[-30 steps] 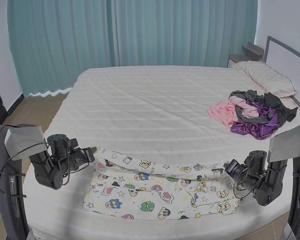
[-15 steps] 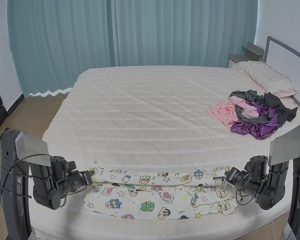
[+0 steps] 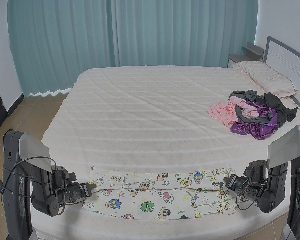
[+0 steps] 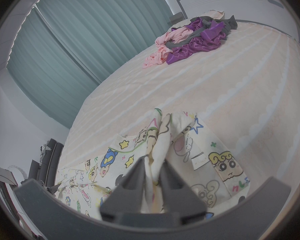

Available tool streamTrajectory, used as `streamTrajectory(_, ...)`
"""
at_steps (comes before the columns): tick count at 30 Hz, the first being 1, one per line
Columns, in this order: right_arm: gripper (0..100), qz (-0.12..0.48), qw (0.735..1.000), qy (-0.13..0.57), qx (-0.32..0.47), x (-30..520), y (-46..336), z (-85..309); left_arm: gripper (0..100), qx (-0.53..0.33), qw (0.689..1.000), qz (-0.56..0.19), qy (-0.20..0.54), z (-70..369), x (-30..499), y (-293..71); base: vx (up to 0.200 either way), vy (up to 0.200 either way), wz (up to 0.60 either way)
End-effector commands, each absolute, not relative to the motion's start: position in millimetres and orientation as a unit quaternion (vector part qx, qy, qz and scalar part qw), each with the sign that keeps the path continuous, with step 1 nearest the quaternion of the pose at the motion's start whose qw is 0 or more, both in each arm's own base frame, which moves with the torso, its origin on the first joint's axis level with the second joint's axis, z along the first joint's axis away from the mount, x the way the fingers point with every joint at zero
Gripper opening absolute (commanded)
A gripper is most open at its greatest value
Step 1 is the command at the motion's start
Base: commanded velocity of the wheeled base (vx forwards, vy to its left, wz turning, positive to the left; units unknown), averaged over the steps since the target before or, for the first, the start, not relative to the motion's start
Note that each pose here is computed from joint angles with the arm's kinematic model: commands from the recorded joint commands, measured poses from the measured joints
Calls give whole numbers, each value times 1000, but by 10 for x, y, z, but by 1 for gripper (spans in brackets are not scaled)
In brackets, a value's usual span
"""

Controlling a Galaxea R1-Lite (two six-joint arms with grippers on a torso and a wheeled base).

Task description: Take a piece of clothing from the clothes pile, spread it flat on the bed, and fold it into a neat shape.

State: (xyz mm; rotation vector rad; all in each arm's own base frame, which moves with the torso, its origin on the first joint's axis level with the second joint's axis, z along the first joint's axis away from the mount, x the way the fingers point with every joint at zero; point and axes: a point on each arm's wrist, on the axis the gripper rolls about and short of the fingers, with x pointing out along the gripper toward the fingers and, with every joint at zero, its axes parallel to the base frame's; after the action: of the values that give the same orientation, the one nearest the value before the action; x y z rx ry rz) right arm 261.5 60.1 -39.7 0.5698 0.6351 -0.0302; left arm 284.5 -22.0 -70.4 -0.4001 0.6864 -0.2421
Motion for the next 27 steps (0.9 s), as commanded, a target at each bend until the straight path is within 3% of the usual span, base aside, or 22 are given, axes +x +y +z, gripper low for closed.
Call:
streamTrajectory(1,100,-13,911,307,276,2610,605,-405,100,-198,915,-118,332,-697,2823,-212,0,0,0)
streamTrajectory(7,100,-14,912,302,276,2614,601,-380,100,-228,907,-111,337,-570,2709,-142,0,0,0)
streamTrajectory(16,100,-22,920,279,276,2622,595,-266,100,-369,874,-78,305,-253,2671,83,0,0,0)
streamTrajectory(27,100,-25,928,251,275,2647,603,-144,100,-433,843,-37,318,-182,2445,239,0,0,0)
